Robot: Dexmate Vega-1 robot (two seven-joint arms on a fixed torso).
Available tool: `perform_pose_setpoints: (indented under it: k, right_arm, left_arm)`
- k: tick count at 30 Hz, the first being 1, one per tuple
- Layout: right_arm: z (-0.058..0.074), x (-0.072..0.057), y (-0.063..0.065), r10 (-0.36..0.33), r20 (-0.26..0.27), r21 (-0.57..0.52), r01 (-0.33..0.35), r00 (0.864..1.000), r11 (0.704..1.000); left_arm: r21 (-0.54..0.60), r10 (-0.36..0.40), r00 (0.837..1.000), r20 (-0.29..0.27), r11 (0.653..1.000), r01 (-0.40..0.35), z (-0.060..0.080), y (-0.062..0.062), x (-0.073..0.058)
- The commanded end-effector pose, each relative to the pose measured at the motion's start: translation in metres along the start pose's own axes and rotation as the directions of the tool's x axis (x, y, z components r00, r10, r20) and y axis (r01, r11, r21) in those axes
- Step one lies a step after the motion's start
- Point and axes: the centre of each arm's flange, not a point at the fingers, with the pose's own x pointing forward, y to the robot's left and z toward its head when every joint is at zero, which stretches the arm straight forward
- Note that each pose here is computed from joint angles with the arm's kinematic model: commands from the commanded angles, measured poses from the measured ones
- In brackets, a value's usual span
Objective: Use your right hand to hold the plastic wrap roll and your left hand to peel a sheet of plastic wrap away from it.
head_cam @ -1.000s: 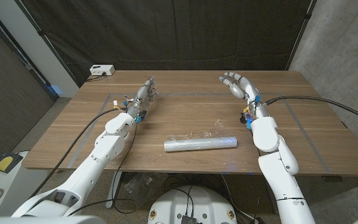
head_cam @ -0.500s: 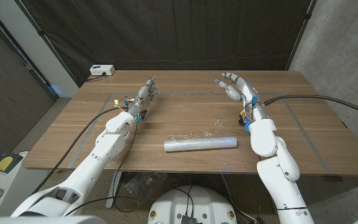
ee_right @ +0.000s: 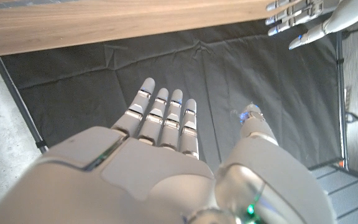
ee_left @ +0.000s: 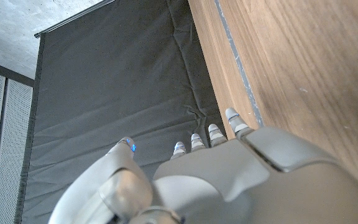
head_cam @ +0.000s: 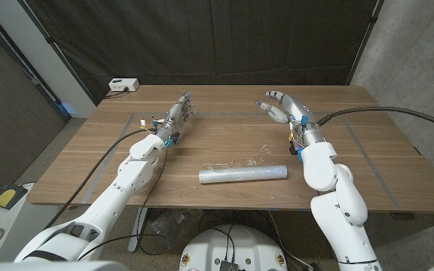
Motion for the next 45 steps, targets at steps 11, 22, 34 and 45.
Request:
perform_pose_setpoints:
  k: [11, 22, 34, 45]
  right_arm:
    - [0.044, -0.011, -0.022, 0.189, -0.103, -0.174, -0.205, 0.977, 0.963]
    - [0.074, -0.014, -0.025, 0.270, -0.148, -0.244, -0.300, 0.951, 0.922]
    - [0.090, -0.007, -0.018, 0.376, -0.189, -0.294, -0.417, 0.907, 0.860]
    - [0.101, -0.008, -0.001, 0.469, -0.278, -0.375, -0.544, 0.839, 0.751]
  left_arm:
    - [0.008, -0.024, 1.000, -0.011, 1.000, 0.024, -0.005, 0.001, 0.005]
    - [0.019, -0.034, 0.999, -0.021, 0.999, 0.034, -0.005, 0.001, 0.007]
    - [0.028, -0.059, 0.998, -0.023, 0.998, 0.060, -0.003, -0.004, 0.011]
    - [0.032, -0.070, 0.997, -0.026, 0.997, 0.071, -0.003, -0.007, 0.013]
